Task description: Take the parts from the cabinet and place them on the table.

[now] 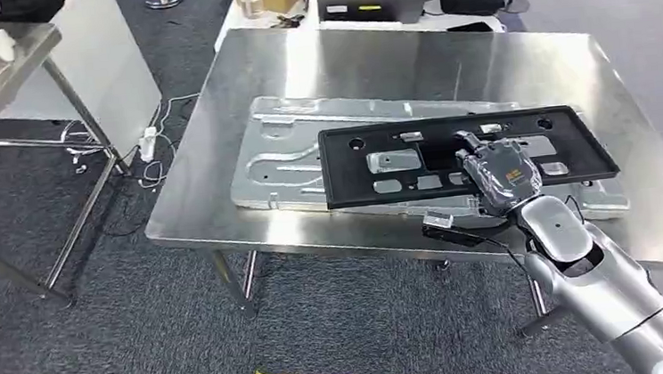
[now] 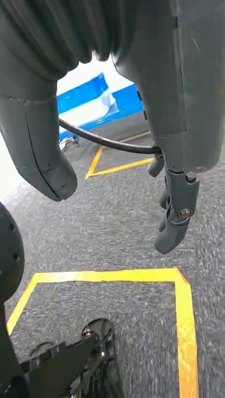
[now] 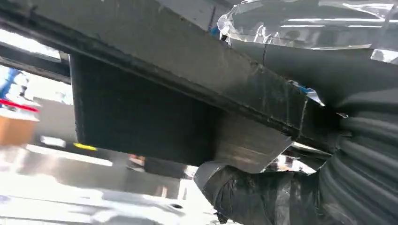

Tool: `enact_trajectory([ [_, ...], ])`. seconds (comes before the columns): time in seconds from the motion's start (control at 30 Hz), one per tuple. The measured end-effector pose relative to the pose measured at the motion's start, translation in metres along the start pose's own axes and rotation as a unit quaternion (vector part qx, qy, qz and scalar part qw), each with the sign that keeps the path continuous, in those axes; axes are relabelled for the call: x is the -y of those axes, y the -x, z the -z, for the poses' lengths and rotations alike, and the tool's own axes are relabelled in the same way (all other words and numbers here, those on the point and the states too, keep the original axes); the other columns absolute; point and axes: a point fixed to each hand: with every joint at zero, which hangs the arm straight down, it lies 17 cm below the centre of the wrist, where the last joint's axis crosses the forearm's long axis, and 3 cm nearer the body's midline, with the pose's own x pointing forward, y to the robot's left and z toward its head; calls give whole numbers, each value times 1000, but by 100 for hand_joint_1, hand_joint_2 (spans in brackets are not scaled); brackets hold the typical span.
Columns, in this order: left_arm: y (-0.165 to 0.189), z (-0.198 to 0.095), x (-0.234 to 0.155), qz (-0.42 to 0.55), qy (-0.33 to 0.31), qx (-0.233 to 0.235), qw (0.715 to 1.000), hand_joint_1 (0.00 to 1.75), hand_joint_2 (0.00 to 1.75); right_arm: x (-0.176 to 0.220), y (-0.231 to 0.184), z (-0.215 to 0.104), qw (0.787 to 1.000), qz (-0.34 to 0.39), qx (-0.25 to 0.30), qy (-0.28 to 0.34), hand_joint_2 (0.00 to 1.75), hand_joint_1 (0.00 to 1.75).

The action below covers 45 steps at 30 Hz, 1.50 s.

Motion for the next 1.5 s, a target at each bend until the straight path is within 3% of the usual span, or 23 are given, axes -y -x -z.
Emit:
enact_trajectory([
  [0.37, -8, 1, 4, 16, 4, -10, 1000, 0, 175, -43, 6, 33, 997, 2, -25, -72, 175, 175],
  [0.6, -22, 3, 9, 49, 8, -15, 999, 0, 175, -32, -10, 85, 996, 15, -28, -85, 175, 175],
  [0.8, -31, 3, 13, 51, 13, -9, 999, 0, 175, -21, -33, 109, 996, 26, -17, -85, 175, 175],
  [1.13, -39, 3, 18, 70, 17, -16, 997, 0, 175, -25, -92, 127, 992, 45, 16, -118, 175, 175],
  [1.5, -47, 2, 31, 57, 41, -7, 997, 0, 175, -70, -136, 106, 982, 41, 43, -182, 175, 175],
])
